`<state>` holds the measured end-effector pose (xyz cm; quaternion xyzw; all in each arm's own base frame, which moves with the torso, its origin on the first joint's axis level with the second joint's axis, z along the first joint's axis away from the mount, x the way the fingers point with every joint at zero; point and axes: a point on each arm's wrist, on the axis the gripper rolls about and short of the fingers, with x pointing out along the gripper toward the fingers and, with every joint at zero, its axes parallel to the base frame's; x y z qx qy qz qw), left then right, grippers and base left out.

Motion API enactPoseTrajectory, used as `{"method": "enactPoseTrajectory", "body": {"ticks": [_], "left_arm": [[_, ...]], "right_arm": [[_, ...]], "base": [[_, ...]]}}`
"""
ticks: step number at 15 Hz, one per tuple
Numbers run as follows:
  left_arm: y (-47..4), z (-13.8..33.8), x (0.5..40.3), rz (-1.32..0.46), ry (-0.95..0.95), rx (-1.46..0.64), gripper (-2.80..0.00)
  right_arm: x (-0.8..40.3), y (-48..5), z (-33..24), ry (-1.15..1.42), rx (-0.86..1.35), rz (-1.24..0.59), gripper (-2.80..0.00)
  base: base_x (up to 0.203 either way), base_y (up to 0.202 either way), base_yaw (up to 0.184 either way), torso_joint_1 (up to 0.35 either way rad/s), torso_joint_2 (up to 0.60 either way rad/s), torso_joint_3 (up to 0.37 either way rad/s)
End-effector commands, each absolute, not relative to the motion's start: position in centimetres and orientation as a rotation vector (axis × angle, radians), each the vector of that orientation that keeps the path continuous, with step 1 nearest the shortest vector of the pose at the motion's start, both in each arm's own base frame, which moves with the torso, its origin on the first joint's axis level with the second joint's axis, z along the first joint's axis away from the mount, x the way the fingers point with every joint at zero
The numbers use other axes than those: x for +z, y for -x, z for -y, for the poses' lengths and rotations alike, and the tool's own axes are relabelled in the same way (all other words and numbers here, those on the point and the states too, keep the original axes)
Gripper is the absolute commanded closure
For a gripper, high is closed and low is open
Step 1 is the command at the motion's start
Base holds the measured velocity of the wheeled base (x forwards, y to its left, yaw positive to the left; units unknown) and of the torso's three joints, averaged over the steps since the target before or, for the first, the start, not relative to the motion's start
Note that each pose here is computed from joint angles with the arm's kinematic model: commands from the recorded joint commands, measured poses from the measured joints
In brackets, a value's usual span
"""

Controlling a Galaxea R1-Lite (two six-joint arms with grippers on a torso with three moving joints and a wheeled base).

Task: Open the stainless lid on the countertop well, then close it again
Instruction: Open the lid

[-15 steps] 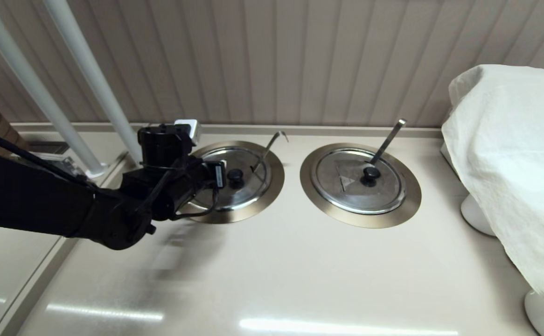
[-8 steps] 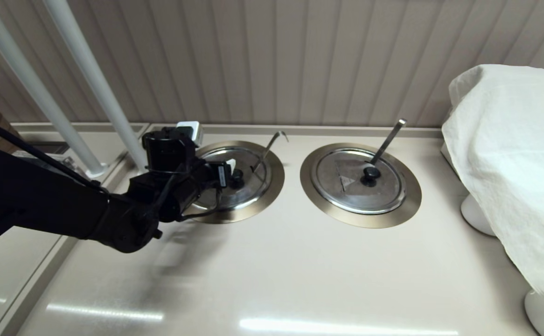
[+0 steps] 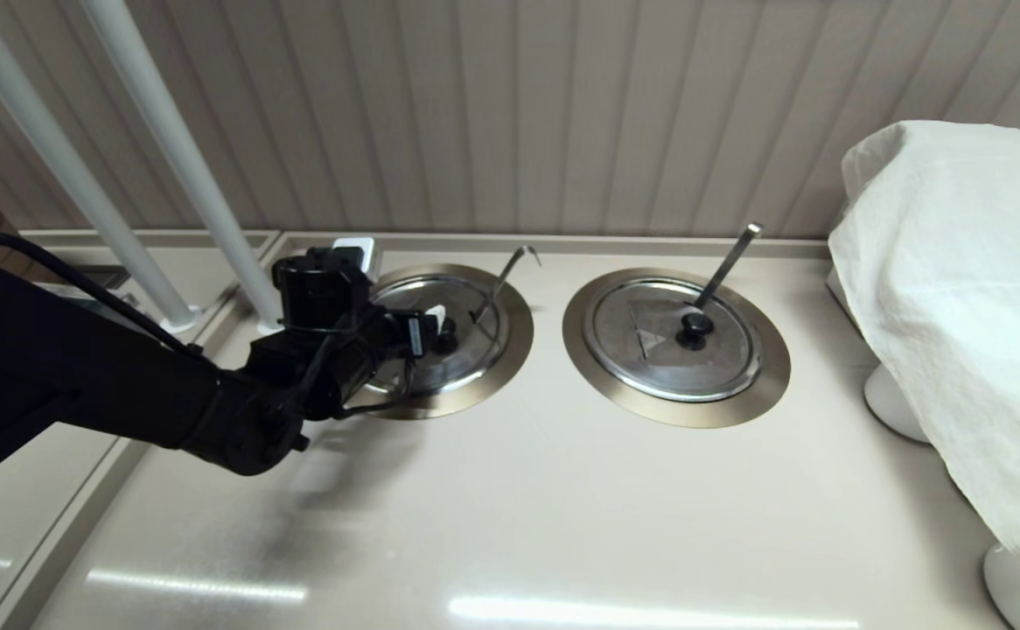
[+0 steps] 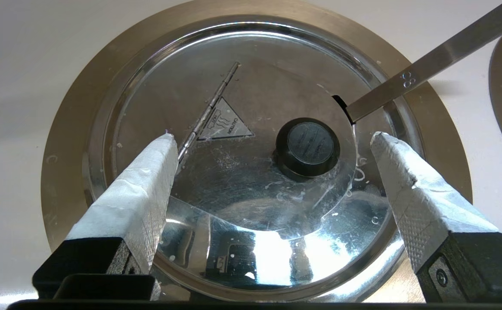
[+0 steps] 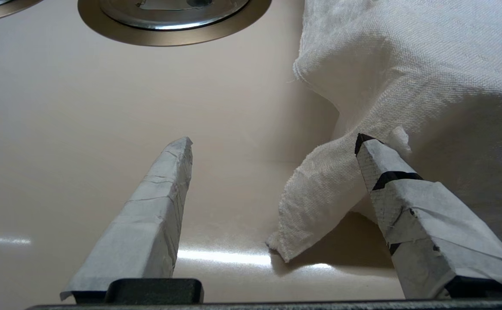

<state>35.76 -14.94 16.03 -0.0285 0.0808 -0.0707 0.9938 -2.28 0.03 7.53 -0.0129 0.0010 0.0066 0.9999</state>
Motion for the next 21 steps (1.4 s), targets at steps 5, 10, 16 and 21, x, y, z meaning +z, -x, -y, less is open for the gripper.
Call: {"method": "enactPoseTrajectory", "body": {"ticks": [5,10,16,21], "left_arm": [[-36.0,14.8,15.4,-0.162,0.06,-0.138,-2.8],[-36.0,14.6,15.7,-0.149,0.065,-0.134,-2.8],[-36.0,14.6,15.7,-0.149,0.065,-0.133,-2.8],[-36.3,14.8,14.8,-0.169,0.056,-0.133,-2.8]], "right_arm": [[7.5,2.3,0.0,0.026,0.014,-0.001,-2.8],[7.5,2.3,0.0,0.026,0.014,-0.001,-2.8],[7.5,2.3,0.0,0.026,0.014,-0.001,-2.8],[7.5,2.3,0.0,0.026,0.014,-0.001,-2.8]], "base": [[0.0,0.0,0.0,0.0,0.0,0.0],[0.0,0.0,0.0,0.0,0.0,0.0],[0.0,0.0,0.0,0.0,0.0,0.0],[0.0,0.0,0.0,0.0,0.0,0.0]]}}
